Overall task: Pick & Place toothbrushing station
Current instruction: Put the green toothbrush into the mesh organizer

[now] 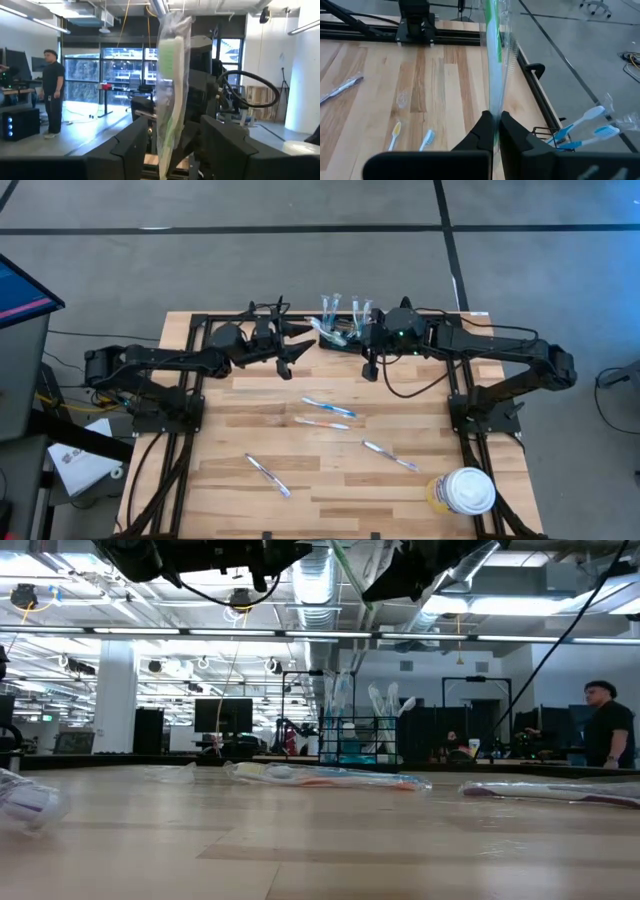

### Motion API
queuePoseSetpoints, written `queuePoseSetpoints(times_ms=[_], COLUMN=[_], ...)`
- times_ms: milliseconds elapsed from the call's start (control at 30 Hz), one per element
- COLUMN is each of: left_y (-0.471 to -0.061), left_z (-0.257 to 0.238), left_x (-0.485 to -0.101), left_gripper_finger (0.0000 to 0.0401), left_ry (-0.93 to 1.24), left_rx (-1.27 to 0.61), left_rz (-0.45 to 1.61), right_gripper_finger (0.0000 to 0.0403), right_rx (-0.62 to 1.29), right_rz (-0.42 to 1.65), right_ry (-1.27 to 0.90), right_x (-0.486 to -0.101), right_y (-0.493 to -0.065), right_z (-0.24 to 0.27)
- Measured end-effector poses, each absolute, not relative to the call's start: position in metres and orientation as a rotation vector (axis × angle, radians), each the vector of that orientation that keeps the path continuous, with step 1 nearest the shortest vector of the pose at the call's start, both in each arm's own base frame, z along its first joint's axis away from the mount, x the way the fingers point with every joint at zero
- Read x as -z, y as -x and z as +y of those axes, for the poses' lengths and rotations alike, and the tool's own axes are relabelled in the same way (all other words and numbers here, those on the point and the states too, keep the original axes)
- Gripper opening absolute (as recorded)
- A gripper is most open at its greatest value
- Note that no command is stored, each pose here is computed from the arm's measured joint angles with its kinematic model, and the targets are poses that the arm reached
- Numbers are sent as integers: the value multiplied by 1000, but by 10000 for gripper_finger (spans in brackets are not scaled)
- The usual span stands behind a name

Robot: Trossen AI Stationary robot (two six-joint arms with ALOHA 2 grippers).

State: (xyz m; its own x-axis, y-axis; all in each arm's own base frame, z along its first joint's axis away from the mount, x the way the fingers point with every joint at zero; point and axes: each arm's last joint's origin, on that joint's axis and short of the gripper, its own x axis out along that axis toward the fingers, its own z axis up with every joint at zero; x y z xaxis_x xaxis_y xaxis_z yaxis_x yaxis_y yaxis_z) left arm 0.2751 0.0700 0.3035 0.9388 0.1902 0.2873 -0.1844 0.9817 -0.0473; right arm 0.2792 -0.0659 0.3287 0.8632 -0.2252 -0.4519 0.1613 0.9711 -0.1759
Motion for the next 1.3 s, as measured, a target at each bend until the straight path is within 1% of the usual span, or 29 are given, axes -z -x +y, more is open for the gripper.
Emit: queuePoseSetpoints(times_ms=[167, 333, 833, 1033, 1300], left_y=[-283, -282, -285, -304, -302], left_z=[72, 75, 77, 81, 80], left_x=[-299, -300, -300, -300, -310], left_gripper_finger=[199, 207, 204, 204, 204], left_ry=[10, 8, 13, 24, 10], left_rx=[-188, -199, -231, -191, -165], left_rz=[-360, -382, -398, -396, -436], right_gripper_finger=[1, 1, 1, 1, 1], right_rx=[203, 203, 206, 206, 205], right_rz=[490, 489, 454, 454, 456], right_ry=[133, 133, 142, 142, 145], right_x=[-329, -329, -332, -332, -332], right_y=[-279, -279, -281, -281, -281], right_z=[-66, -66, -66, -66, -66])
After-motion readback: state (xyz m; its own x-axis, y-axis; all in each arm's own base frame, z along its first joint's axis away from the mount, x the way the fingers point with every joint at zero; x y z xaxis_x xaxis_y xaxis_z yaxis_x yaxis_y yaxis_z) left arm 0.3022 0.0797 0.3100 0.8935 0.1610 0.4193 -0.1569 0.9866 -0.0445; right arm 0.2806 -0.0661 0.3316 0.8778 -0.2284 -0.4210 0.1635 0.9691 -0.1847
